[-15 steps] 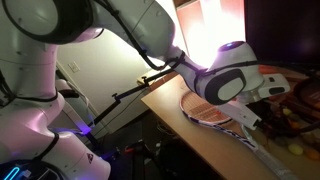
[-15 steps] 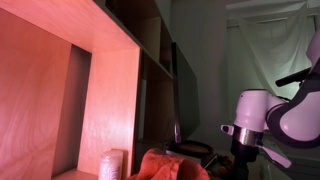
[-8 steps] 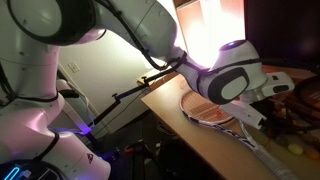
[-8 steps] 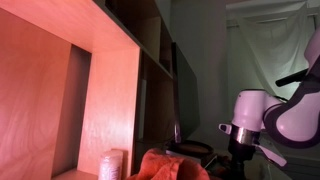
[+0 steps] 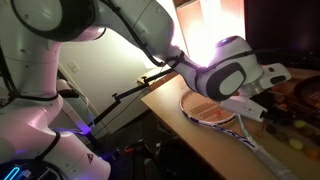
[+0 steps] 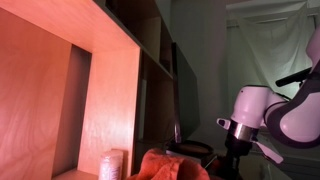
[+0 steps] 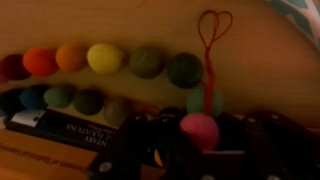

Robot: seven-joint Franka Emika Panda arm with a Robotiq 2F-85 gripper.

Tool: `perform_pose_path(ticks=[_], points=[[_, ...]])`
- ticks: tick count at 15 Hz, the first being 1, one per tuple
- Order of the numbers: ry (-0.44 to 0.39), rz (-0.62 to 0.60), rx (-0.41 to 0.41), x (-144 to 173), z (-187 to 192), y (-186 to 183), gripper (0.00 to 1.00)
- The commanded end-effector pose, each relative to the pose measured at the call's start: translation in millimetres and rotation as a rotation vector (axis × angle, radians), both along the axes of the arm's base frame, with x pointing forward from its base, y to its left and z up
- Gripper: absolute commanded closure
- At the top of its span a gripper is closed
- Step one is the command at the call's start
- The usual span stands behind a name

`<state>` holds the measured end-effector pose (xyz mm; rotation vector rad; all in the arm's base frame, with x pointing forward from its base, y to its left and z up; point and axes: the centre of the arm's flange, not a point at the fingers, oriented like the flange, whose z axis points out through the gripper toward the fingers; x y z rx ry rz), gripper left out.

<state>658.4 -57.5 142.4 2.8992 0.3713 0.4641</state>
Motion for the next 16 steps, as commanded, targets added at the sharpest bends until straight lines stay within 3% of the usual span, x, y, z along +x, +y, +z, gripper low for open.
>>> perform_pose_path(ticks=[1,11,16], points=[[-0.075,0.024,-0.025,-20,31,10,0.93],[-0.251,0.096,-0.070,-58,96,34,0.94],[-0.269,0.148,-0.127,-73,114,58,0.94]])
